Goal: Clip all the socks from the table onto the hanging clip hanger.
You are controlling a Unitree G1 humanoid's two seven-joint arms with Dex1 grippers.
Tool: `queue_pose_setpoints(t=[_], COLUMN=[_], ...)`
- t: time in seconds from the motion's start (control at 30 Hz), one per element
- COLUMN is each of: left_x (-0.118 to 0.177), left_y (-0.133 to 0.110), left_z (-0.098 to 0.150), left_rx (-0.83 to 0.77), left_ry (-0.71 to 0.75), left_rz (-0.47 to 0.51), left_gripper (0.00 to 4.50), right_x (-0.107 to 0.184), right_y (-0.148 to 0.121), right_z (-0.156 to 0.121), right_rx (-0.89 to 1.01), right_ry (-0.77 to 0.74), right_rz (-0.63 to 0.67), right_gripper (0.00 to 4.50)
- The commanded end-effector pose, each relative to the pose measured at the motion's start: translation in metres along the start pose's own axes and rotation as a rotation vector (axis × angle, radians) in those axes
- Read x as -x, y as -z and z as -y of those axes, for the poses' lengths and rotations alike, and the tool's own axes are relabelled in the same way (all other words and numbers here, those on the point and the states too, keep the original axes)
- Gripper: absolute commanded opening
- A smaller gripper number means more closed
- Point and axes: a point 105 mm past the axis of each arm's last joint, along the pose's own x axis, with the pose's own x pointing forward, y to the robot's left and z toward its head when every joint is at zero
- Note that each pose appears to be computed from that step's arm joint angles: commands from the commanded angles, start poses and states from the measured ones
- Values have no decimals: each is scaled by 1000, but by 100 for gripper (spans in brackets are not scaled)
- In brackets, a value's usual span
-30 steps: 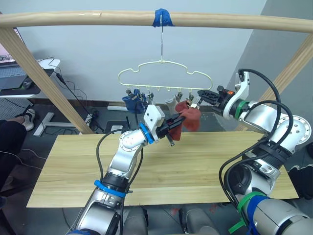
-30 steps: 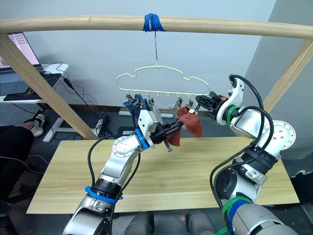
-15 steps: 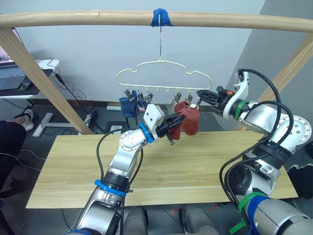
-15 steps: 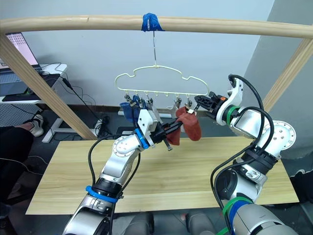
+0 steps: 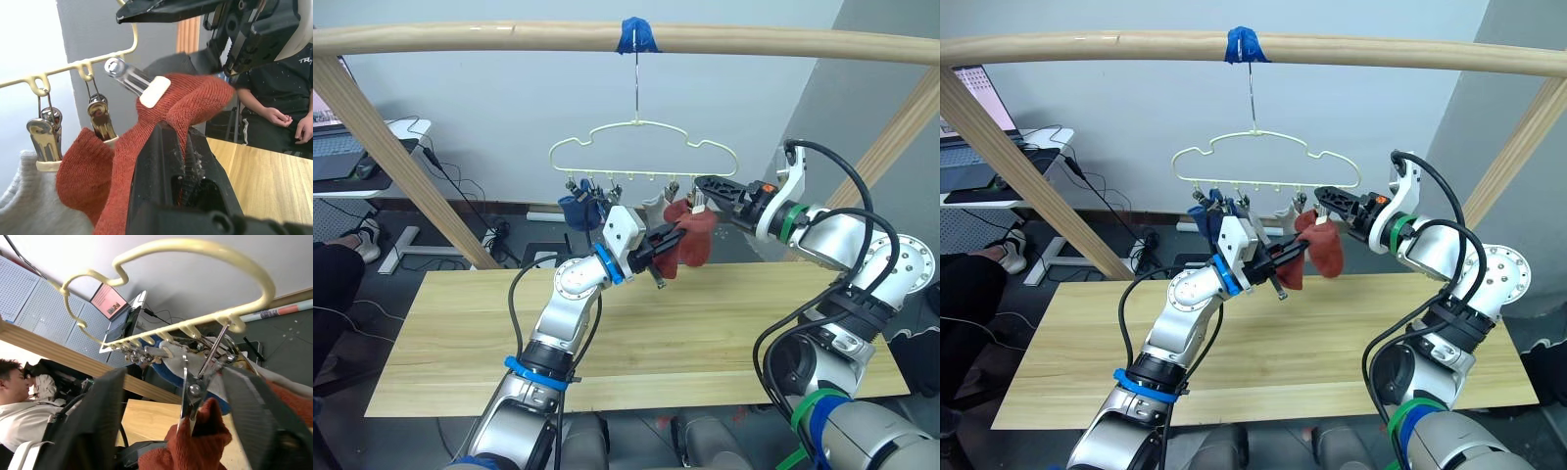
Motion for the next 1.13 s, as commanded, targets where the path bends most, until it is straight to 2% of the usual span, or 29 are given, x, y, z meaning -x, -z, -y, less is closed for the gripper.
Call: queue_pose_setpoints(t=[0.03,0.1,0.3,0.43,0.53,0.63,0.77,0.9,0.97,1.03,1.13], left_x=[-9,-12,-14,0,20,56,107,188,204,221,231], left_y=[-11,-7,8,17,22,32,42,57,59,63,70], left_z=[10,18,38,32,24,13,-10,-40,-43,-44,-43], left_rx=[-10,52,173,197,221,269,388,344,326,303,309], left_ry=[53,81,182,156,111,24,-164,-411,-454,-467,-481], left_rz=[44,37,-36,-89,-126,-203,-314,-553,-613,-664,-708], left_gripper=[25,73,259,379,449,449,449,449,449,449,449], right_x=[16,27,49,56,59,60,60,66,70,76,78], right_y=[-12,-13,-6,3,11,20,28,51,55,62,73], right_z=[-3,2,20,31,39,51,58,82,94,114,135], right_rx=[106,183,331,417,447,499,642,796,828,780,761], right_ry=[16,55,169,208,222,234,218,217,249,311,380], right_rz=[69,79,109,121,132,127,101,49,44,31,-6], right_gripper=[450,450,450,450,450,450,450,450,450,450,450])
